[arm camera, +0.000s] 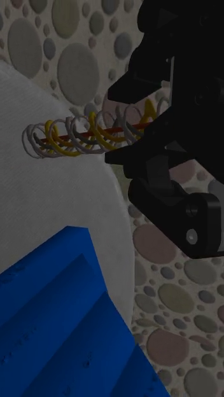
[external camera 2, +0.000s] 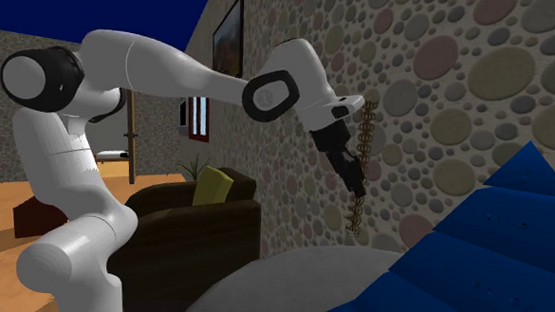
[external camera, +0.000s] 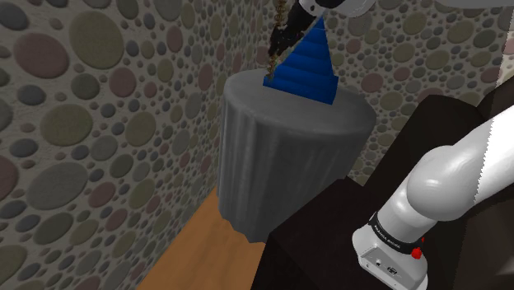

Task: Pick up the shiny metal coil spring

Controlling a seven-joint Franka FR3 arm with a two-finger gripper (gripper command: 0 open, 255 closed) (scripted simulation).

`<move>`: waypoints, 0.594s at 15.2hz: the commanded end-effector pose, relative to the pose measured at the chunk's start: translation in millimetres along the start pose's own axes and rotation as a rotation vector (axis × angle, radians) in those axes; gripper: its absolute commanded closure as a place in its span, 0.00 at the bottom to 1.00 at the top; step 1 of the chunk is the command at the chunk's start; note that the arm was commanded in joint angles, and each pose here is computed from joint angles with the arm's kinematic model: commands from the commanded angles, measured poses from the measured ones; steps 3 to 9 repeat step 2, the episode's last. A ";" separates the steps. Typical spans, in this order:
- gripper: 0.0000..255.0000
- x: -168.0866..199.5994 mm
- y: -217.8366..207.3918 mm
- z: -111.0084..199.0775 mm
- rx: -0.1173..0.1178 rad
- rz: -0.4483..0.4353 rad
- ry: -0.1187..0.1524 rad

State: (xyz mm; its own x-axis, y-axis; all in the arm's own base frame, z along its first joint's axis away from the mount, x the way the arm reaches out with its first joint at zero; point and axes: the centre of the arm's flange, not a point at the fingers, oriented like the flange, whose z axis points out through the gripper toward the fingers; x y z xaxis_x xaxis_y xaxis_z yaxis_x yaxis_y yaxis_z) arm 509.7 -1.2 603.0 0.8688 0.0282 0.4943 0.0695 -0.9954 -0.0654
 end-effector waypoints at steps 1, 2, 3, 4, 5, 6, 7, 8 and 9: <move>1.00 1.9 -0.8 -4.8 0.000 0.000 0.000; 1.00 1.9 -0.8 -4.8 0.000 0.000 0.000; 1.00 1.9 -0.8 -4.8 0.000 0.000 0.000; 1.00 1.9 -0.8 -4.8 0.000 0.000 0.000; 1.00 1.9 -0.8 -4.8 0.000 0.000 0.000; 1.00 1.9 -0.8 -4.8 0.000 0.000 0.000; 1.00 1.9 -0.8 -4.8 0.000 0.000 0.000; 1.00 1.9 -0.8 -4.8 0.000 0.000 0.000; 1.00 1.9 -0.8 -4.8 0.000 0.000 0.000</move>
